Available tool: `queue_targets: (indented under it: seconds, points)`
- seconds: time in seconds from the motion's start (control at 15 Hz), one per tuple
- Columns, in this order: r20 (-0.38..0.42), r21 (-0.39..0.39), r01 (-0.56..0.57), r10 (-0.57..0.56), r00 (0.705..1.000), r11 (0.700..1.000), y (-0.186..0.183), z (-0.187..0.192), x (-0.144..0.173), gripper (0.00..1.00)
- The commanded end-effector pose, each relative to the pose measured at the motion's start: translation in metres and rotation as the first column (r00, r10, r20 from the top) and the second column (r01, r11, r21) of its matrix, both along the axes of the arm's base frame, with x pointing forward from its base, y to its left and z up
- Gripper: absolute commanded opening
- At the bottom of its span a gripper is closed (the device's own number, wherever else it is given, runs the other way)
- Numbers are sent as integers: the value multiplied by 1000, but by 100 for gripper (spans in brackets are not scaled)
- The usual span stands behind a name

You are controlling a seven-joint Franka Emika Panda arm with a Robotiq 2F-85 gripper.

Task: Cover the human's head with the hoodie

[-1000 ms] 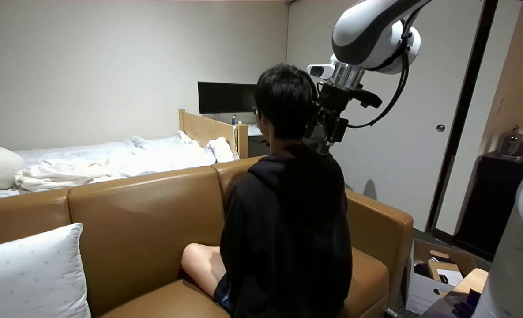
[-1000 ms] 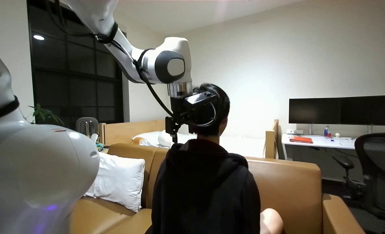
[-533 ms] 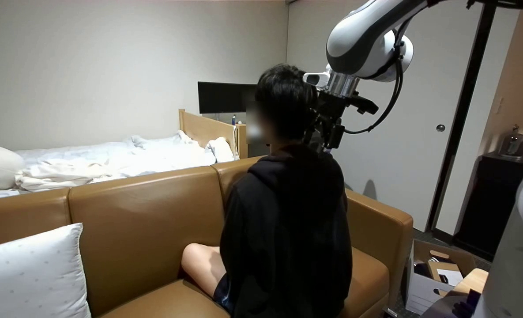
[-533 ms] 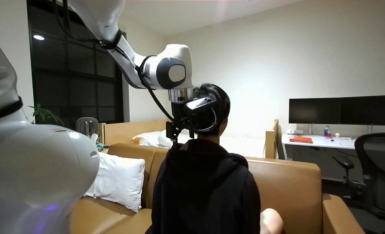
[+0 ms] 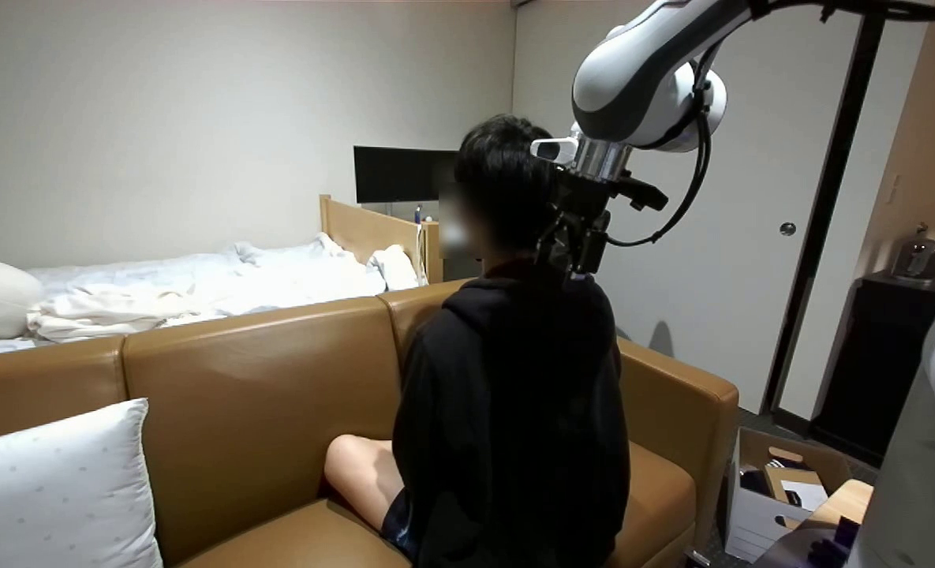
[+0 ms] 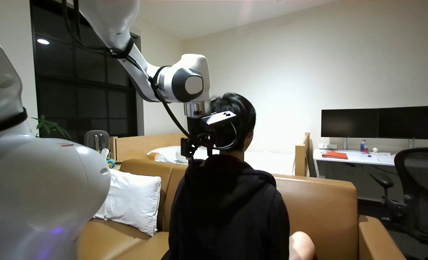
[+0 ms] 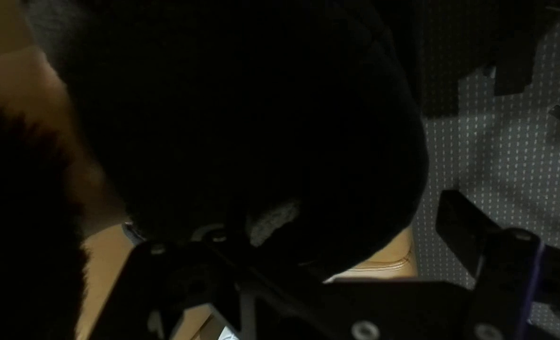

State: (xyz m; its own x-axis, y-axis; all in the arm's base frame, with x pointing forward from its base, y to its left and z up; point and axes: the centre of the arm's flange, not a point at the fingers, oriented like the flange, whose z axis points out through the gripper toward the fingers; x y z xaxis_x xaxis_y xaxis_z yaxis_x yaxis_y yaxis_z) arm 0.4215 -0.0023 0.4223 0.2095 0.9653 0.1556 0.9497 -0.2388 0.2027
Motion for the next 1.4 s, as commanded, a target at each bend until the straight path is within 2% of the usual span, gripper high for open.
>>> queue_targets:
  seconds: [0.0, 0.53, 1.2, 1.27, 1.33]
  points:
    - [2, -20, 26, -26, 1000, 999, 8, -13, -1, 100]
    - [-31, -33, 38, -39, 999, 999, 13, -26, -2, 100]
    - [-34, -32, 80, -81, 996, 996, 13, -30, 6, 100]
    - [-33, -32, 84, -85, 996, 996, 13, -30, 7, 91]
    - [-32, -33, 88, -90, 995, 996, 13, -30, 7, 74]
